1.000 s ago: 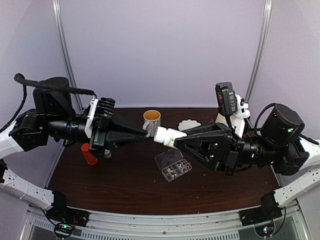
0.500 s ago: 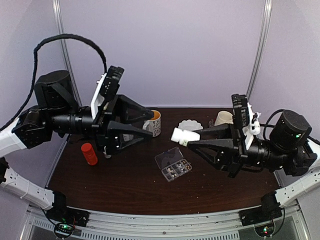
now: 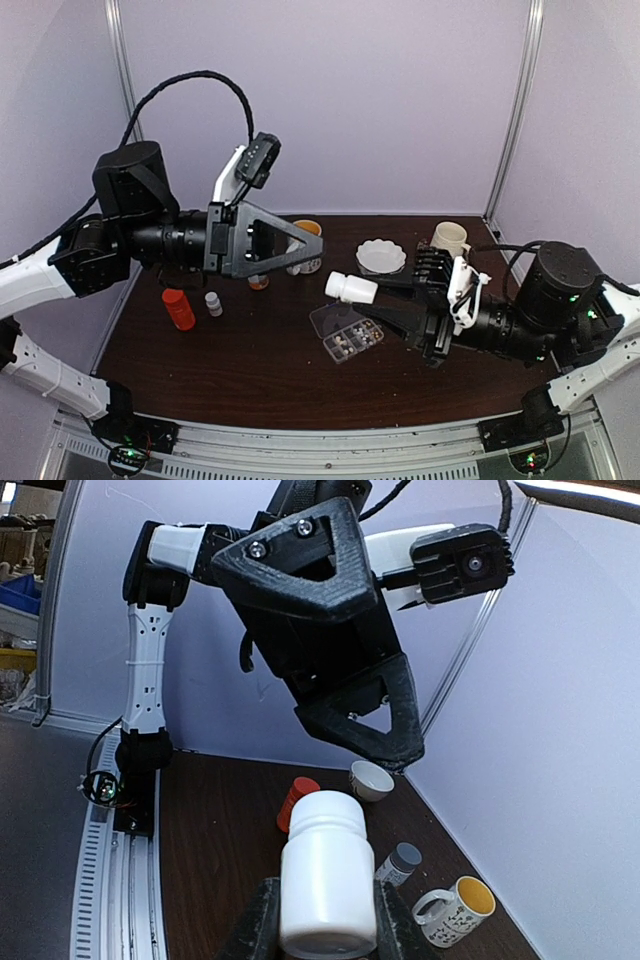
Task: Sort the pills into containers
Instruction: Screw the lid of the pill bottle onto the pill bottle.
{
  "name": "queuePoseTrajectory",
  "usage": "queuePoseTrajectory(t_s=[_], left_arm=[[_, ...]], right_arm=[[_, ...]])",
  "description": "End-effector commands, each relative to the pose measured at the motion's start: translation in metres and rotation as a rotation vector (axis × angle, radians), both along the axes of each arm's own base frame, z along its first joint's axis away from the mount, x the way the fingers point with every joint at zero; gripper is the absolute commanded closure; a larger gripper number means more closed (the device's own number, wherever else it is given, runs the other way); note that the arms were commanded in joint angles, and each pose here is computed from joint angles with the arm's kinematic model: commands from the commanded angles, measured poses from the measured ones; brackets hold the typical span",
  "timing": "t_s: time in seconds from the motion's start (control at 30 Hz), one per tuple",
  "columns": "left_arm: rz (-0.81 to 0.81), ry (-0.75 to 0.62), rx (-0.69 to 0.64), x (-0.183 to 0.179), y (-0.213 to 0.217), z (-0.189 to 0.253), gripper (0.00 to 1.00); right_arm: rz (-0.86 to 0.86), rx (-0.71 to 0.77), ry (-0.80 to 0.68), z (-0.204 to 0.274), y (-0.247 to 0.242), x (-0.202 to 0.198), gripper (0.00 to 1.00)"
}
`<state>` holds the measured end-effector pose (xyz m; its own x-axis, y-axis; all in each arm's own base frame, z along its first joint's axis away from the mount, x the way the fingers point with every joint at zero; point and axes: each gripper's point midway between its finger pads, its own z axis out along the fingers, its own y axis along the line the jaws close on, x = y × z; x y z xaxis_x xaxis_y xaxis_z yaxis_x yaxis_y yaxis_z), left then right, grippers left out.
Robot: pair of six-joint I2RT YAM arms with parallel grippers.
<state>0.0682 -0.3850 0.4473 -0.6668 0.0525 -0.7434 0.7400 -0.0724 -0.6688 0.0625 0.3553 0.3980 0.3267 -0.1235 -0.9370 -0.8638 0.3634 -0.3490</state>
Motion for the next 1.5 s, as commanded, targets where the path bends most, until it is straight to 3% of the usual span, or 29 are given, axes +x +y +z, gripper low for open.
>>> queuePoseTrajectory(t_s=[0.0, 0.13, 0.27, 0.47, 0.6, 0.8, 1.07, 1.47], left_arm=[[-0.084, 0.07, -0.018, -0.01, -0.005, 0.008, 0.35], [-0.05, 0.071, 0.004, -0.006, -0.002, -0.002, 0.34], [-0.045, 0.061, 0.01, -0.006, -0.001, -0.009, 0.25], [-0.071, 0.071, 0.022, -0.009, -0.004, -0.012, 0.34], [-0.077, 0.077, 0.029, -0.009, -0.005, -0.015, 0.34], [-0.069, 0.083, 0.046, -0.007, -0.007, -0.02, 0.2], [-0.053, 0.091, 0.061, -0.003, -0.007, -0.023, 0.27], [-0.086, 0.11, 0.071, -0.007, -0.013, -0.026, 0.27]], right_arm=[[-0.035, 0.016, -0.043, 0.017, -0.001, 0.004, 1.0], [-0.022, 0.038, -0.048, 0.021, -0.002, 0.001, 1.0], [-0.007, 0.047, -0.051, 0.024, -0.002, -0.001, 1.0], [-0.022, 0.038, -0.055, 0.021, 0.001, 0.001, 1.0], [-0.034, 0.036, -0.056, 0.019, 0.0, 0.003, 1.0], [-0.005, 0.053, -0.056, 0.025, -0.001, -0.002, 1.0], [-0.009, 0.052, -0.054, 0.022, -0.003, -0.001, 1.0], [-0.022, 0.03, -0.062, 0.019, 0.003, 0.001, 1.0]])
